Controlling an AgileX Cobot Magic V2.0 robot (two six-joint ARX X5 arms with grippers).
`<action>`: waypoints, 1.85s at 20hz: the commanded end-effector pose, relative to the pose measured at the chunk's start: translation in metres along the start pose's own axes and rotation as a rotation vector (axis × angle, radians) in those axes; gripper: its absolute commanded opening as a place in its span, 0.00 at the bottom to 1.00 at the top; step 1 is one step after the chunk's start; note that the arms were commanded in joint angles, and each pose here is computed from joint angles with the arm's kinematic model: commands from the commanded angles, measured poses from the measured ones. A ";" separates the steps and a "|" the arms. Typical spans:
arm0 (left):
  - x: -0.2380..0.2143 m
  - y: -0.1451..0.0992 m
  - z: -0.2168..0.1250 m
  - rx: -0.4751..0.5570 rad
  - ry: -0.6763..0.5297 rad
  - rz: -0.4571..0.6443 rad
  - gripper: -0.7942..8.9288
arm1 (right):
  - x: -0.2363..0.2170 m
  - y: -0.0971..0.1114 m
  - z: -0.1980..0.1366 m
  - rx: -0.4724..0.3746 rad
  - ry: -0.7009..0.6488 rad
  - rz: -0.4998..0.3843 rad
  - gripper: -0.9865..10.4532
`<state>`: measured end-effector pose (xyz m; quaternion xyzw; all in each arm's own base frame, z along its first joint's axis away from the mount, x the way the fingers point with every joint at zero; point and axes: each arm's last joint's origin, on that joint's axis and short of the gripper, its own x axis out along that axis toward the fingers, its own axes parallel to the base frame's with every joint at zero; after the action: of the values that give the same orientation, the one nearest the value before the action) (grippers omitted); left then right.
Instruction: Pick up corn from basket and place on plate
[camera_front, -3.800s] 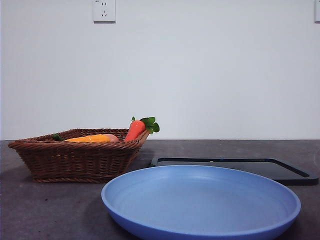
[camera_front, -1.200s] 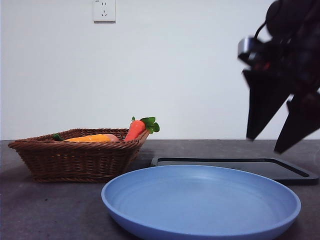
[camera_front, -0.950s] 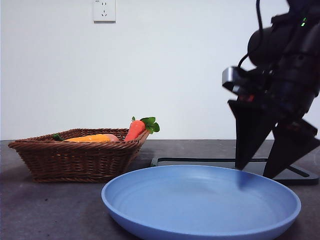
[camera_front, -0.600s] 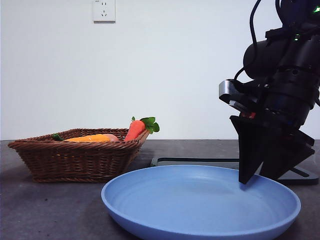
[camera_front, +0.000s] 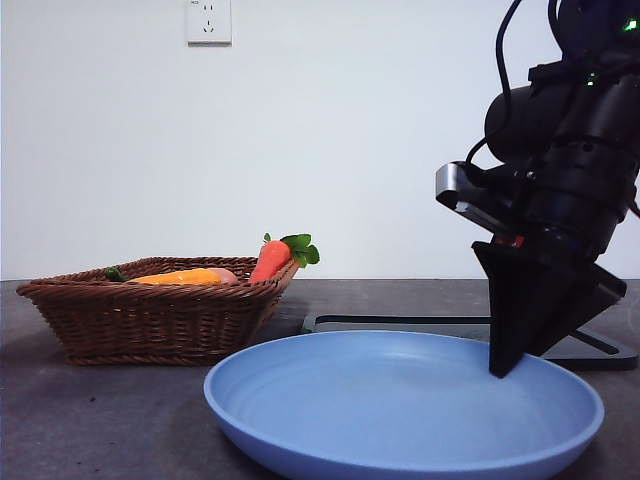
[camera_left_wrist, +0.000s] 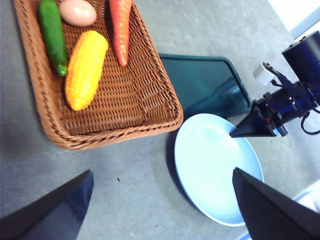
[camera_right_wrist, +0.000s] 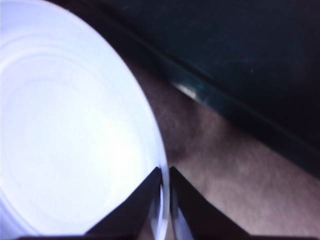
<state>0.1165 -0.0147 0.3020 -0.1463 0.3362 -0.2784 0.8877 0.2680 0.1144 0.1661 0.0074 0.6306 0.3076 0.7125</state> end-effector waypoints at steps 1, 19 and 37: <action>0.000 -0.005 0.015 0.037 -0.012 0.008 0.55 | -0.016 0.007 0.000 -0.007 -0.043 -0.009 0.09; 0.199 -0.001 0.113 0.379 0.314 0.266 0.55 | -0.150 0.057 -0.074 -0.048 -0.446 -0.033 0.09; 0.292 0.044 0.094 0.465 0.441 0.361 0.47 | -0.158 0.057 -0.081 -0.035 -0.485 -0.040 0.09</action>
<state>0.3726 -0.1417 0.2031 0.1792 0.4720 -0.2080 0.8378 0.1660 0.0586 0.3101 0.0517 0.4421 0.2923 0.8464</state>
